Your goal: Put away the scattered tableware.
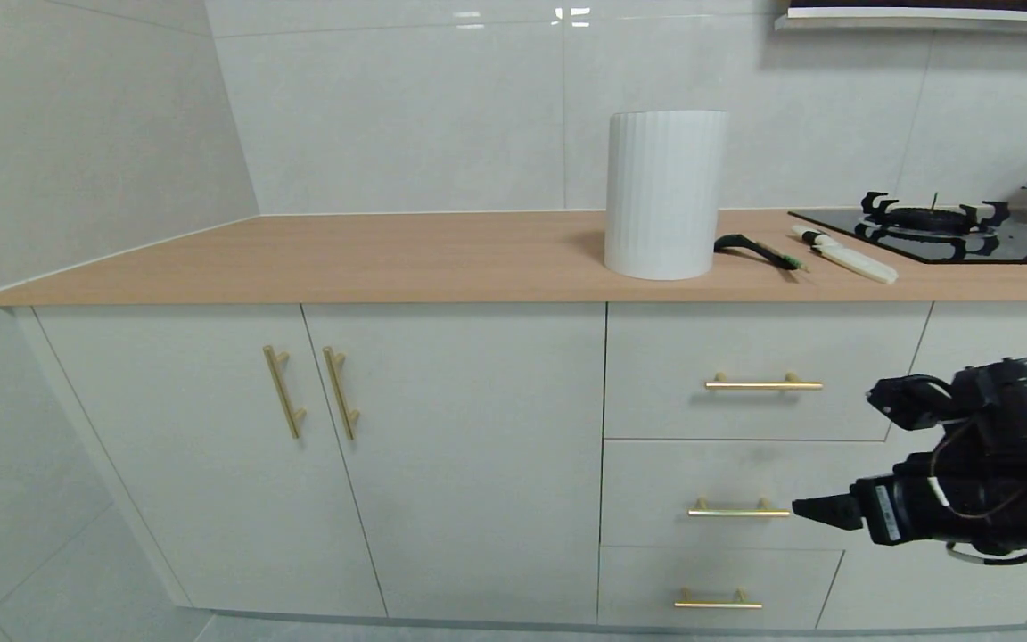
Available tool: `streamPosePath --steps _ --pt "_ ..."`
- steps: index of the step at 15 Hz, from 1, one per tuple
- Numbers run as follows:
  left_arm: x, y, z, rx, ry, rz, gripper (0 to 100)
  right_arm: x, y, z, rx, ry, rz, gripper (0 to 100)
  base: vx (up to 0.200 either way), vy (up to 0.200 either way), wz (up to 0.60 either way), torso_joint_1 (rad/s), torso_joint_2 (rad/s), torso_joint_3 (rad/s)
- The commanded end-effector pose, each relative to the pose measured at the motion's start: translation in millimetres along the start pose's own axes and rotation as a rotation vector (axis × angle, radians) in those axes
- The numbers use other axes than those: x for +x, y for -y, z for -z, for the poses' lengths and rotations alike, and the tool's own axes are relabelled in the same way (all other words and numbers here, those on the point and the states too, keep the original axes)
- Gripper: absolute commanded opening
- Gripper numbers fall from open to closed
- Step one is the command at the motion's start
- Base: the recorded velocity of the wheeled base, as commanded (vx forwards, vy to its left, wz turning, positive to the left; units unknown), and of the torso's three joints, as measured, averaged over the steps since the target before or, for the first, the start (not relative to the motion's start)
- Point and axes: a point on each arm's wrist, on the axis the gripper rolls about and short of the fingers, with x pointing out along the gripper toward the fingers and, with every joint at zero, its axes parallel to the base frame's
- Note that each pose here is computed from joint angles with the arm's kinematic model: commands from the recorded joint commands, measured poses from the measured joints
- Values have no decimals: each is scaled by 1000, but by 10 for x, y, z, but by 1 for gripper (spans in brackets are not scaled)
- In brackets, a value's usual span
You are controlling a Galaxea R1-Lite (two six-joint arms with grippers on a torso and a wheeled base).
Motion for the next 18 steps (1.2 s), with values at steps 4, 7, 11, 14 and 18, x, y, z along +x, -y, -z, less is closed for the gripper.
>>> streamPosePath --steps 4,7,11,14,18 --pt "0 0 -1 0 1 -1 100 875 154 191 18 -121 39 100 0 0 0 0 0 0" --pt "0 0 -1 0 1 0 100 1042 193 217 18 -95 51 100 0 0 0 0 0 0" --pt "0 0 0 0 0 0 100 1379 274 346 17 -49 138 100 0 0 0 0 0 0" --pt "0 0 0 0 0 0 100 1620 319 331 26 22 162 100 0 0 0 0 0 0" --pt "0 0 0 0 0 0 100 1861 361 163 25 35 185 100 0 0 0 0 0 0"
